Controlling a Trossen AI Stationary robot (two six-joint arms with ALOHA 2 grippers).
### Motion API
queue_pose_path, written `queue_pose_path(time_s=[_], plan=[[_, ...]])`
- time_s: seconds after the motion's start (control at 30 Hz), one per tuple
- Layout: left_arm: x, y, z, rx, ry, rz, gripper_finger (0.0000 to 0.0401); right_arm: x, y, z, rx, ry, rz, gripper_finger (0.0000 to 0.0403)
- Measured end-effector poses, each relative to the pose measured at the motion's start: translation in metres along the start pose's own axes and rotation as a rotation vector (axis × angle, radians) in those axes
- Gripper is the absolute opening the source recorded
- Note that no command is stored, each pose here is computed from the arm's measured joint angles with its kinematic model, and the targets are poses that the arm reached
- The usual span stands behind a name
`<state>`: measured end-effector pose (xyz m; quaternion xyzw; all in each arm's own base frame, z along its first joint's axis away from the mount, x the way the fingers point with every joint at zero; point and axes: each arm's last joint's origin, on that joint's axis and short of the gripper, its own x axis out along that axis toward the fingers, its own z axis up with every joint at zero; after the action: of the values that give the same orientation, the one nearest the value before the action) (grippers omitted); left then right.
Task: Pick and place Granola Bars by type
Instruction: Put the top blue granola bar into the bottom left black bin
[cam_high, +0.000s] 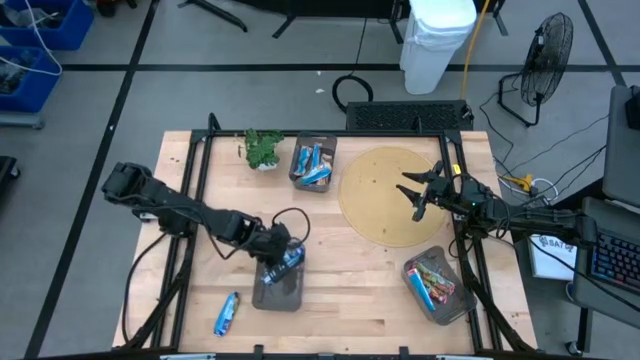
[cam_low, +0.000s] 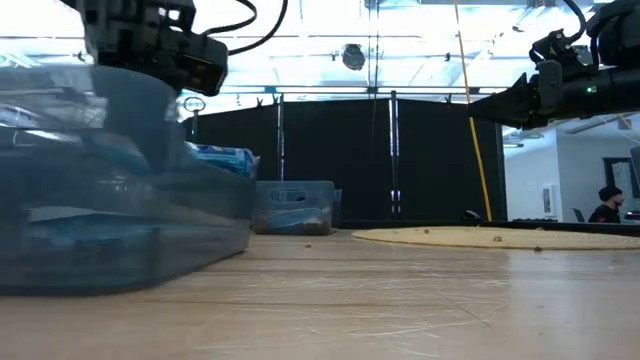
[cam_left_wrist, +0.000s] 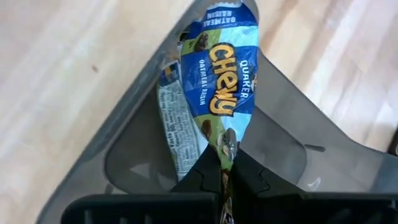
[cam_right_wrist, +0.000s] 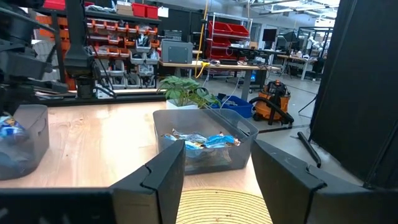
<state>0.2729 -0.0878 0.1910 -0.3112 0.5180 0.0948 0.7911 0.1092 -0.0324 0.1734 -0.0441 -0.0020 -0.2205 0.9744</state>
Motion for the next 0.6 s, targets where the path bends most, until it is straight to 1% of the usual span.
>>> queue_pose_path(time_s=[0.33, 0.47, 0.6], plan=[[-0.001, 0.015, 0.018, -0.046, -0.05, 0.042, 0.0008, 0.0, 0.0, 0.0, 0.0, 0.0, 0.0, 0.0179], [-0.001, 0.016, 0.018, -0.056, -0.047, 0.048, 0.001, 0.0, 0.0, 0.0, 0.0, 0.0, 0.0, 0.0177], [-0.002, 0.009, 0.01, -0.028, -0.026, 0.026, 0.0008, 0.0, 0.0, 0.0, 0.0, 0.0, 0.0, 0.018]])
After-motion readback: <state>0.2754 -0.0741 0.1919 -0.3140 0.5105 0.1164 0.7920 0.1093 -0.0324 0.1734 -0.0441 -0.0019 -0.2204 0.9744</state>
